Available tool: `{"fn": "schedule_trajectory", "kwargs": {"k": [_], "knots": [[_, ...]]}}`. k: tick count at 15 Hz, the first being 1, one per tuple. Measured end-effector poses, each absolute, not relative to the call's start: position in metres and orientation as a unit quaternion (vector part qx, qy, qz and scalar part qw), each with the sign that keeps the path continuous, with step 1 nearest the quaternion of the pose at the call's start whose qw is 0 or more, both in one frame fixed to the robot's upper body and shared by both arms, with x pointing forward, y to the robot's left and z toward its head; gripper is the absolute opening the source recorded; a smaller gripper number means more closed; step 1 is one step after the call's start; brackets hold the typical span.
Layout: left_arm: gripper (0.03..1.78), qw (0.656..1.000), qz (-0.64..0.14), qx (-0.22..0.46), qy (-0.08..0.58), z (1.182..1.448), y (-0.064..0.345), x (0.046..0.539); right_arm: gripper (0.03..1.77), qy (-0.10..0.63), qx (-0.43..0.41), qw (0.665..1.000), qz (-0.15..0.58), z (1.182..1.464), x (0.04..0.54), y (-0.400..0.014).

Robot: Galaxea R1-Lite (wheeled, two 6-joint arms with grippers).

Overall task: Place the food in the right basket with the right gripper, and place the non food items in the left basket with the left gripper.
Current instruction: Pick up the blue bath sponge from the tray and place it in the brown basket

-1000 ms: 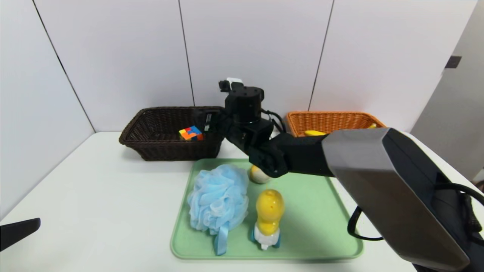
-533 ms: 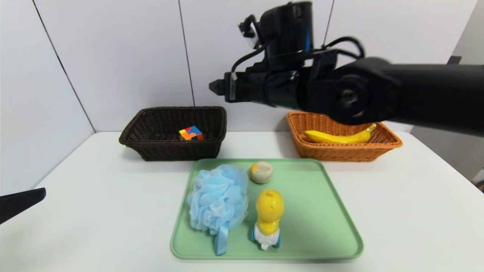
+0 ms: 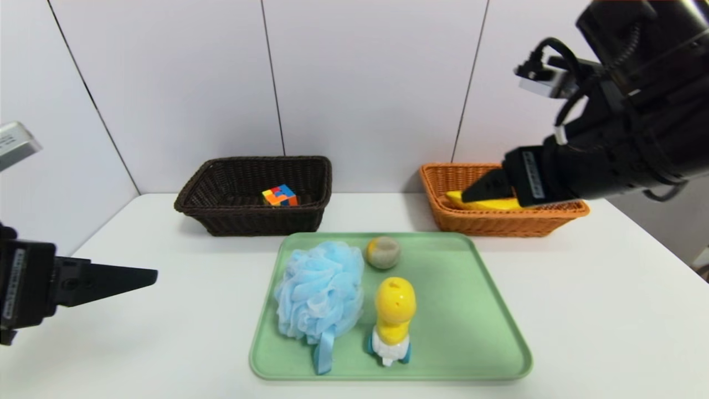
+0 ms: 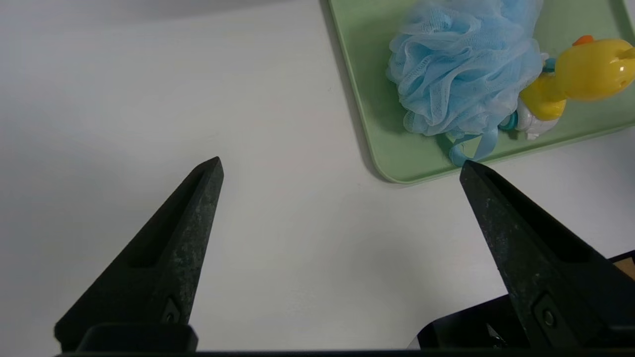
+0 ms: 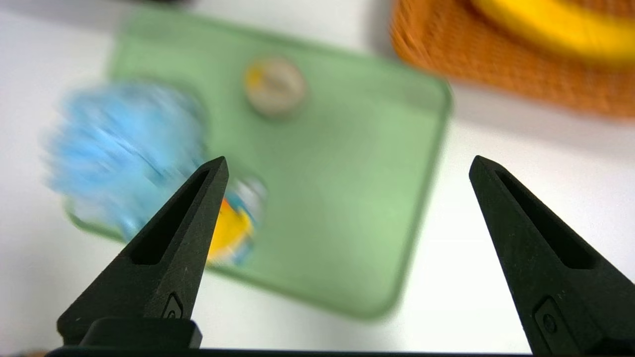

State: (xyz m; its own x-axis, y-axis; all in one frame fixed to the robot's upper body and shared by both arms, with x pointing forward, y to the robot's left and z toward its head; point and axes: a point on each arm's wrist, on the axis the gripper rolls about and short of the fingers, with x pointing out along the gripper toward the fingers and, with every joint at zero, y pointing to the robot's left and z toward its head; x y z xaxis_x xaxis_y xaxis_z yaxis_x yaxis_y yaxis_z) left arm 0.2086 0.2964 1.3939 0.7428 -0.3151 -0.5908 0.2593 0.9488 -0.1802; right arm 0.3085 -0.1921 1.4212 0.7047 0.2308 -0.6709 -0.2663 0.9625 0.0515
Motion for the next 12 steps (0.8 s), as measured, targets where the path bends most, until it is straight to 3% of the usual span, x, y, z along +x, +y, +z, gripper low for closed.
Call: {"fn": "schedule_trajectory", "kwargs": {"k": [5, 8, 12], "knots": [[1.69, 0.918, -0.171, -0.024, 0.357, 1.391, 0.241, 0.264, 1.69, 0.397, -0.019, 0.916, 0.050, 1.395, 0.261, -0.257], [1.69, 0.910, -0.172, -0.033, 0.375, 1.387, 0.211, 0.284, 1.69, 0.355, 0.017, 0.934, -0.014, 1.382, 0.260, -0.285], [1.69, 0.898, -0.175, -0.045, 0.402, 1.384, 0.179, 0.305, 1.69, 0.340, 0.040, 0.939, -0.042, 1.374, 0.260, -0.296]]}}
